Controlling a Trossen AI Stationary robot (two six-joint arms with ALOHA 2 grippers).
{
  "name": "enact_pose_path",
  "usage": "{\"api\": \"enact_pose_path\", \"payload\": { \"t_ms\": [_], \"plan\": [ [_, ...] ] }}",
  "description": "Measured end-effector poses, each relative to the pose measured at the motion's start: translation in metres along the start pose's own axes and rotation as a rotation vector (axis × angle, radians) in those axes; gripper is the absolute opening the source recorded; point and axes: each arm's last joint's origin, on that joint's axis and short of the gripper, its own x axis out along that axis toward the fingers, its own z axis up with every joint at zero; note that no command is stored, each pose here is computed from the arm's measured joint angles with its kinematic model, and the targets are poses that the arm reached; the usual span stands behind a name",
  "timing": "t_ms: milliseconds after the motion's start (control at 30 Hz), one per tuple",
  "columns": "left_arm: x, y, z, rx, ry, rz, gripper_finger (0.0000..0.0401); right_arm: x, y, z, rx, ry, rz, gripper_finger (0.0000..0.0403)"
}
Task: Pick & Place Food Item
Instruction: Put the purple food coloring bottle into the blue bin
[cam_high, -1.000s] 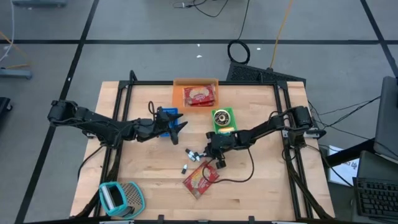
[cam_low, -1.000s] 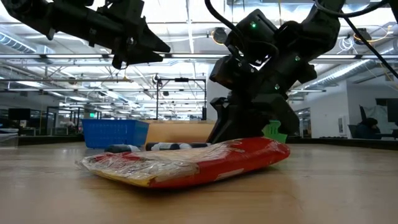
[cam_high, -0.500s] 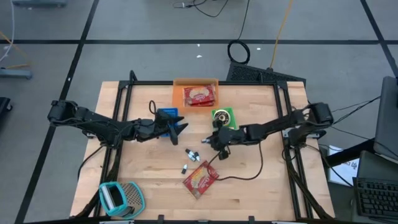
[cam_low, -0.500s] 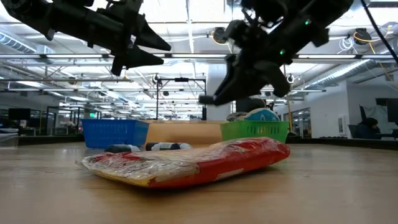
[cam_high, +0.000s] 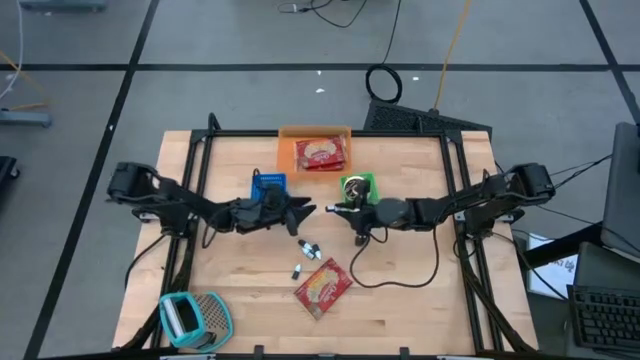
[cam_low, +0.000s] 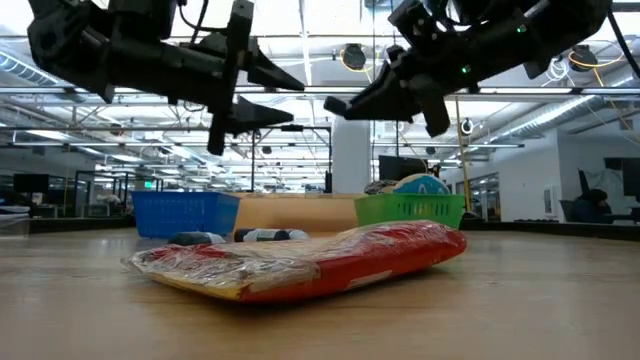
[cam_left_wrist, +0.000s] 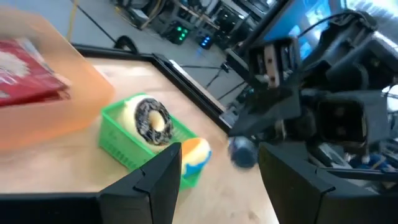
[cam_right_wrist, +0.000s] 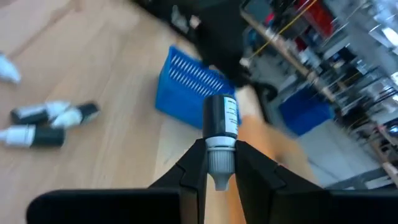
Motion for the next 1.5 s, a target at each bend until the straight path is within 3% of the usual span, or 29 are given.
{"api": "enact_pose_path", "payload": {
  "t_ms": [233, 533, 900, 1033, 1200, 1267, 1500],
  "plan": [
    [0.022, -0.011, -0.005, -0.030, 0.019, -0.055, 0.0214, 0.000, -0.003, 0.002, -0.013, -0.033, -0.027, 0.0051],
    [0.059, -0.034, -0.003, 0.111, 0.072, -0.019, 0.0214, 0.000, -0.003, 0.002, -0.069, -0.038, -0.029, 0.0052],
    [0.069, -0.033, 0.004, -0.005, 0.113, 0.007, 0.0212, 0.000, -0.005, 0.005, -0.119, -0.059, -0.049, 0.0052],
    [0.069, -0.030, 0.004, -0.057, 0.127, 0.025, 0.0183, 0.000, -0.005, 0.005, -0.143, -0.058, -0.050, 0.0052],
    [0.070, -0.028, 0.005, -0.068, 0.124, 0.040, 0.0103, 0.000, -0.004, 0.004, -0.138, -0.049, -0.044, 0.0053],
    [0.071, -0.026, 0.006, -0.051, 0.123, 0.045, 0.0073, 0.000, -0.004, 0.003, -0.079, -0.044, -0.041, 0.0059],
    [0.075, -0.016, 0.013, -0.033, 0.106, 0.069, 0.0068, 0.000, -0.004, 0.003, 0.106, -0.049, -0.019, 0.0137]
  ]
}}
